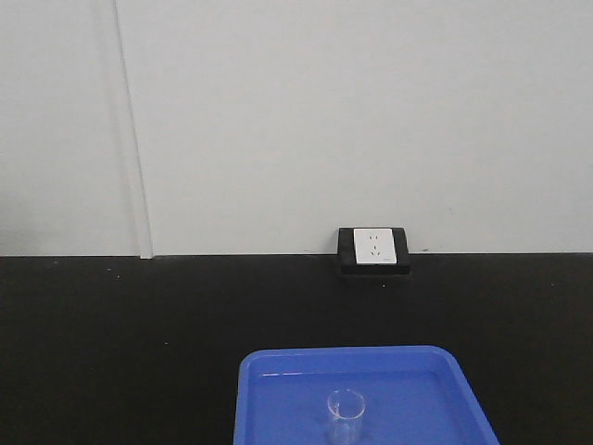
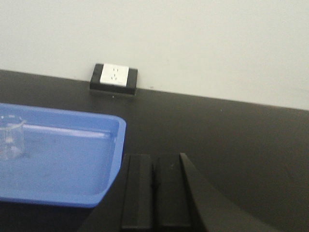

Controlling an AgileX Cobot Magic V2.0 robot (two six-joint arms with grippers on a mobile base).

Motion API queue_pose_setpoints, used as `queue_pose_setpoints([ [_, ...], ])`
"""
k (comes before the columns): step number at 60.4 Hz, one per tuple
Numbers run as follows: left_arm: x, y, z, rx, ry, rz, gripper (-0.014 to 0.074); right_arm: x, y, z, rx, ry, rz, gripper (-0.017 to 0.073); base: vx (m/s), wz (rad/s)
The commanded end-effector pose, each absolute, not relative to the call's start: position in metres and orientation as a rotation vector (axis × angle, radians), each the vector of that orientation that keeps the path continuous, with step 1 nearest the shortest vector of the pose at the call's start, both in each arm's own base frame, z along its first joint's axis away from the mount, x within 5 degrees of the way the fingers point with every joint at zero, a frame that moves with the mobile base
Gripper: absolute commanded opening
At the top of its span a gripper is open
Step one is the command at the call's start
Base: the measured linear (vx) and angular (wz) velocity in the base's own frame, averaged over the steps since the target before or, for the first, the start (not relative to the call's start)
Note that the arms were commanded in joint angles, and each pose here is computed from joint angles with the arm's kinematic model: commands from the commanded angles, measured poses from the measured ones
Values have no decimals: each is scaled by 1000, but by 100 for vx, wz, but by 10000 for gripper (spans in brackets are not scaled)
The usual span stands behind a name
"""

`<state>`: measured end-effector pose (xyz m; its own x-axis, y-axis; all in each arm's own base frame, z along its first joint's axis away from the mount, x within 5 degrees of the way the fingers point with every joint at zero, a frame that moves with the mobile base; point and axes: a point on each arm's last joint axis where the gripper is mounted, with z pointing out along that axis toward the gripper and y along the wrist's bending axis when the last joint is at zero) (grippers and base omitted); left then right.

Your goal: Move beaker to silver tray on left bench

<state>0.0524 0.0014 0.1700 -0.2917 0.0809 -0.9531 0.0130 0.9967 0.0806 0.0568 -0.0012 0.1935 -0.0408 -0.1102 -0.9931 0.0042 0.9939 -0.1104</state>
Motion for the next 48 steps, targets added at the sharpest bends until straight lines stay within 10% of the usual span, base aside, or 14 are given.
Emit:
queue_pose_setpoints([
  [1, 54, 1, 170, 71, 1803, 57, 1, 57, 1, 203, -98, 1483, -87, -11, 0, 0],
  [48, 54, 1, 170, 71, 1802, 57, 1, 109, 4, 289, -78, 1520, -21, -8, 0, 0],
])
